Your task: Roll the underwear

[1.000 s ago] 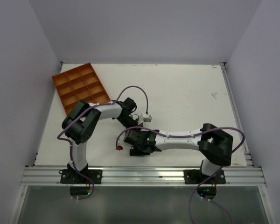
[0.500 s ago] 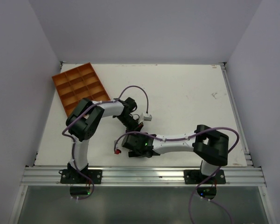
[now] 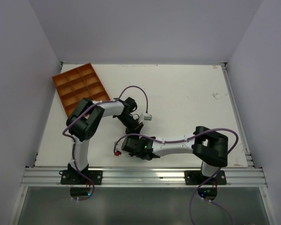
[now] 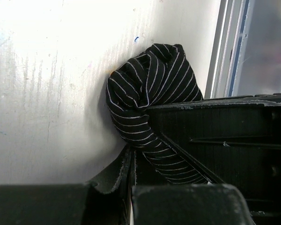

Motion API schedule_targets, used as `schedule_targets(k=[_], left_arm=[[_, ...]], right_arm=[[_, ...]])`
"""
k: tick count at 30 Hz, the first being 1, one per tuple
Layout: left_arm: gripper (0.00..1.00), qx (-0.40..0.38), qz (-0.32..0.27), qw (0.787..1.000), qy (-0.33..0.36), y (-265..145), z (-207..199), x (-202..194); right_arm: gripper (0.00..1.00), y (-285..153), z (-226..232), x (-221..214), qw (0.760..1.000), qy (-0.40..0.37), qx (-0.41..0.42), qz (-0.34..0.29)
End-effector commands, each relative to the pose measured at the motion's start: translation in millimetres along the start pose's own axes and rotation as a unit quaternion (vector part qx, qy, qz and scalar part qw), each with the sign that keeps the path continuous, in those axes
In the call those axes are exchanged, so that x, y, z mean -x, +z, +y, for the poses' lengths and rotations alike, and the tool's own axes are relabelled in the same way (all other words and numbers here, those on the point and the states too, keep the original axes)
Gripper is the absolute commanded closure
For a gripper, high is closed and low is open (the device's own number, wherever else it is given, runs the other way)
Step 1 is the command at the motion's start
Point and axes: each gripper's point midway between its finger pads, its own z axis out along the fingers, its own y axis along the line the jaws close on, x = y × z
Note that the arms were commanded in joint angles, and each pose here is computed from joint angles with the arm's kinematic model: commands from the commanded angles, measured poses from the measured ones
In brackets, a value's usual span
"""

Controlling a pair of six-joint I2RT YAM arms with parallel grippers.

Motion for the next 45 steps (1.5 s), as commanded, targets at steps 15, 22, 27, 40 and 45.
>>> schedule_targets(k=[15,22,27,40,45], left_arm=[[1.00,0.012,-0.010,1.000,-0.012,8,10,12],[1.00,-0.018,-0.015,0.999,-0.029,12,0,11],[1.00,-0.027,0.001,0.998,-0.050,14,-5,1],[1.00,-0.024,0.013,0.997,-0.073,16,-7,-12],[1.00,0.020,-0.003,0.996,-0.087,12,3,-1]], right_arm=[[0.40,2,15,0,0.994,0.109,0.029,-0.004],[0.37,9,-3,1,0.996,0.089,-0.023,0.001],[0.35,16,-15,3,0.995,0.080,-0.063,0.007],[0.99,38,1,0,0.996,0.070,-0.047,0.026],[1.00,31,8,-12,0.994,0.094,-0.036,0.031]])
